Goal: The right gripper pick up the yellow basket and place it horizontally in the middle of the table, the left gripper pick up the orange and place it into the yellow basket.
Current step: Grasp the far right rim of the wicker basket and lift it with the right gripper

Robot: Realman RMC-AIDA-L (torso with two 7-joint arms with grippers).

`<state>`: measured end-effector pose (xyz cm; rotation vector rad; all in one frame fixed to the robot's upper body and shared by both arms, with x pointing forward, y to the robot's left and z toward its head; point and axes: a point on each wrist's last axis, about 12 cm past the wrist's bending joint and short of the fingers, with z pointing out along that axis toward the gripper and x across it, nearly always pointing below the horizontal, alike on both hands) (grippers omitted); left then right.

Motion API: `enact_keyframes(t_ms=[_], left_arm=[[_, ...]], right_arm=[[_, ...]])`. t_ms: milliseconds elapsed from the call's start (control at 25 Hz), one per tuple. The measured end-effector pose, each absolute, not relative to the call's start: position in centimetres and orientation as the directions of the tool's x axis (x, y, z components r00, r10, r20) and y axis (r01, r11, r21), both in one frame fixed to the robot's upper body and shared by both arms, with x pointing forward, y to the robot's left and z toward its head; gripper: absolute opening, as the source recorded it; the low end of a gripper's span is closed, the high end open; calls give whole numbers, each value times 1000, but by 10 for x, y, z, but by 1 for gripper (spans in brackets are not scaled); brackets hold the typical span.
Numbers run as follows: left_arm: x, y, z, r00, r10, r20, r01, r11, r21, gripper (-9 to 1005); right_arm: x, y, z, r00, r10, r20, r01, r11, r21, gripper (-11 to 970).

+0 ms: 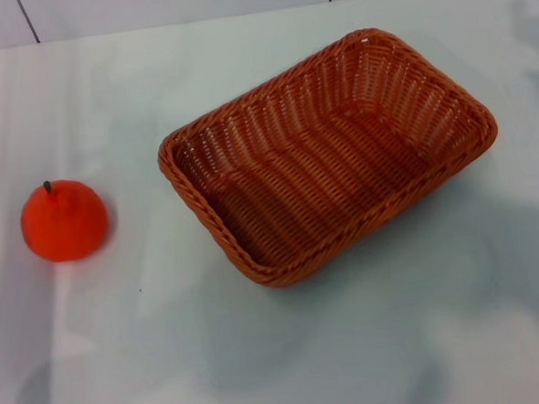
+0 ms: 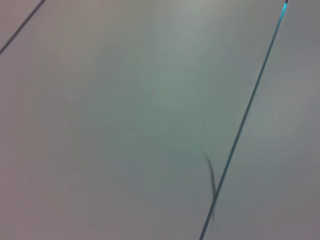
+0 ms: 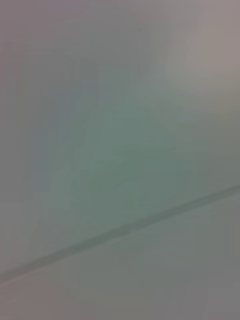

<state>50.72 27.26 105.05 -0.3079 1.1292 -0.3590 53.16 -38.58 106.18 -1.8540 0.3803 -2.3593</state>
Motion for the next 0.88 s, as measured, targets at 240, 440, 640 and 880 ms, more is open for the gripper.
enact_keyframes(t_ms=[240,440,640,880], left_arm=[[506,269,1049,373,-447,-813,130,893,-431,923],[505,268,1048,366,-449,-815,125,892,-435,923],[505,267,1047,361,-458,-813,126,887,-444,923],[502,267,1045,358,-460,-813,119,886,-448,923]], right_arm=[[566,-396,1109,6,-341,940,299,-897,-327,514],[595,-383,1162,327,-208,922,473,-809,-350,545],[613,-354,1194,566,50,823,524,-793,-312,646],[627,-324,1208,668,265,695,565,-789,-242,825]])
